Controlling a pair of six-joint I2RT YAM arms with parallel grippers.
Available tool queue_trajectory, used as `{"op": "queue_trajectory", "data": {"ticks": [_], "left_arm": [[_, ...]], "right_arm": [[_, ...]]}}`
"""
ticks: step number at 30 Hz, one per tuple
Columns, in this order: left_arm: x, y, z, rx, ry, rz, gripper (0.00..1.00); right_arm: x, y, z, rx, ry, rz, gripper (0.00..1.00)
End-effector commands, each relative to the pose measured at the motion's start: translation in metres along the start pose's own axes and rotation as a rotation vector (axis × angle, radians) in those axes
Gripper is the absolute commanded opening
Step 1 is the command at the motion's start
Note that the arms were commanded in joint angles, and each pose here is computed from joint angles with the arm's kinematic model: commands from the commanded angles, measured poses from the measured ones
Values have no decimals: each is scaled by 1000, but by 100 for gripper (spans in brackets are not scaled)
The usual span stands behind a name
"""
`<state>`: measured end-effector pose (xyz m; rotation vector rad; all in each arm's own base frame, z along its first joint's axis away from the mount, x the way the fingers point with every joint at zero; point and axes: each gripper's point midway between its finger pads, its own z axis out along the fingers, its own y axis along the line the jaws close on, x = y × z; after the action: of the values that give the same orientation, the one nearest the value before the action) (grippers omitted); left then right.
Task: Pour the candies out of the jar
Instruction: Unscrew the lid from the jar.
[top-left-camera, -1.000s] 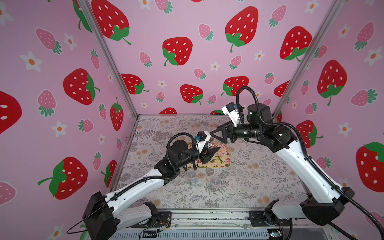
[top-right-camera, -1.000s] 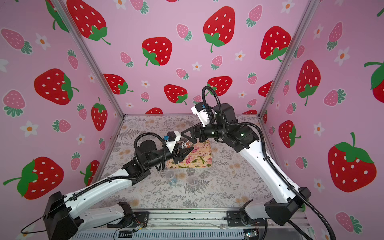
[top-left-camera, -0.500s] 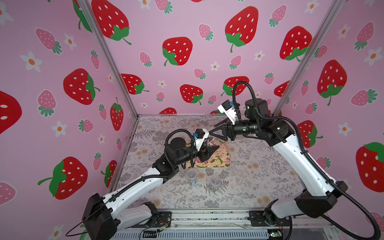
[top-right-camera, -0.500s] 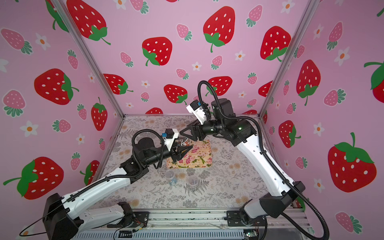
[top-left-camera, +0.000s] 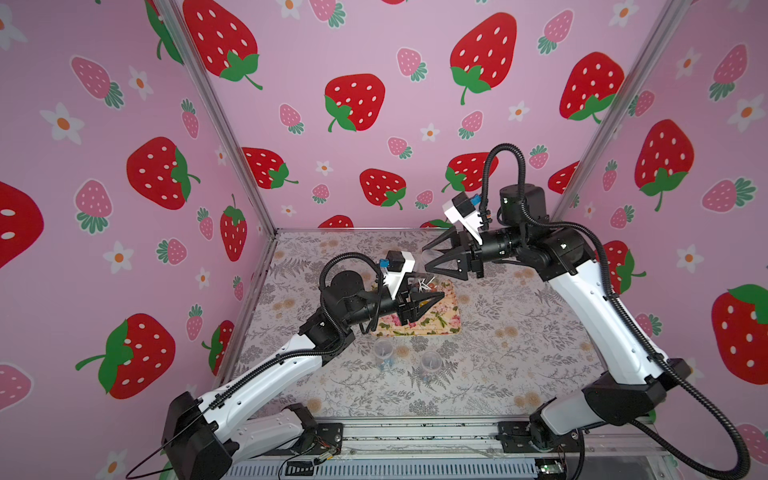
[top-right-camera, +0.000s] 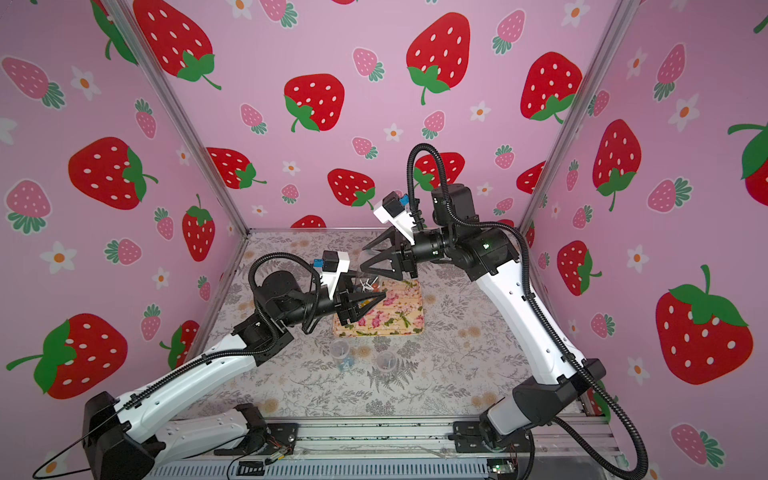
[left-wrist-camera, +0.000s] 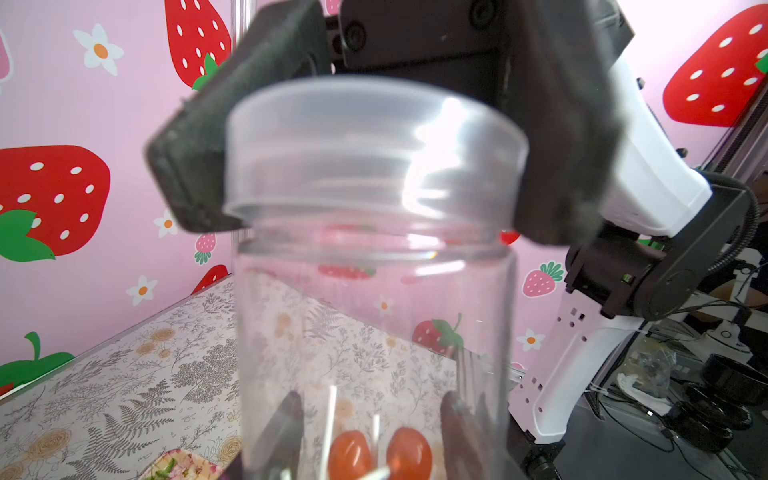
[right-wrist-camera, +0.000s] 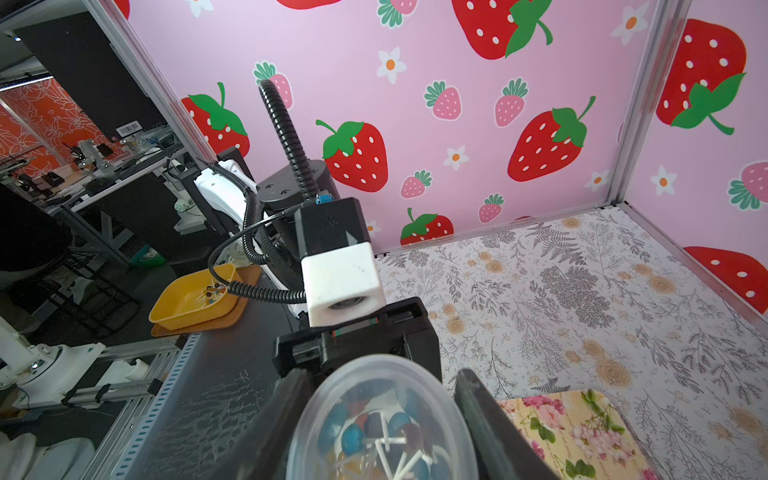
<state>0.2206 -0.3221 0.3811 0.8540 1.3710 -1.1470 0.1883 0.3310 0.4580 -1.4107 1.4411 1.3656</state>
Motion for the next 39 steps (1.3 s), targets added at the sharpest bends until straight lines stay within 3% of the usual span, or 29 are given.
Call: {"op": "queue_trajectory", "data": {"ticks": [1,6,11,16,23,29,39], "left_arm": [[0,-25,0,115,13,0,43],[2,-15,-1,59,-1,12,43],[3,-7,-4,4,-16,34,42],[4,4,-6,-63,-22,53,43],[6,39,-12,-264,-47,107,43],[9,43,-5,-264,-27,140,43],[11,45,-2,-264,-13,156,43]], "right_arm": [[-10,4,0,-26,-36,-127,57],[-6,3,-3,17,-31,-119,87],[-6,6,-8,58,-29,-118,99],[-16,5,-16,129,-52,-93,99],[-18,-36,-38,440,-71,135,100],[-1,-48,-34,510,-53,271,100],[24,-54,-12,483,5,344,100]]}}
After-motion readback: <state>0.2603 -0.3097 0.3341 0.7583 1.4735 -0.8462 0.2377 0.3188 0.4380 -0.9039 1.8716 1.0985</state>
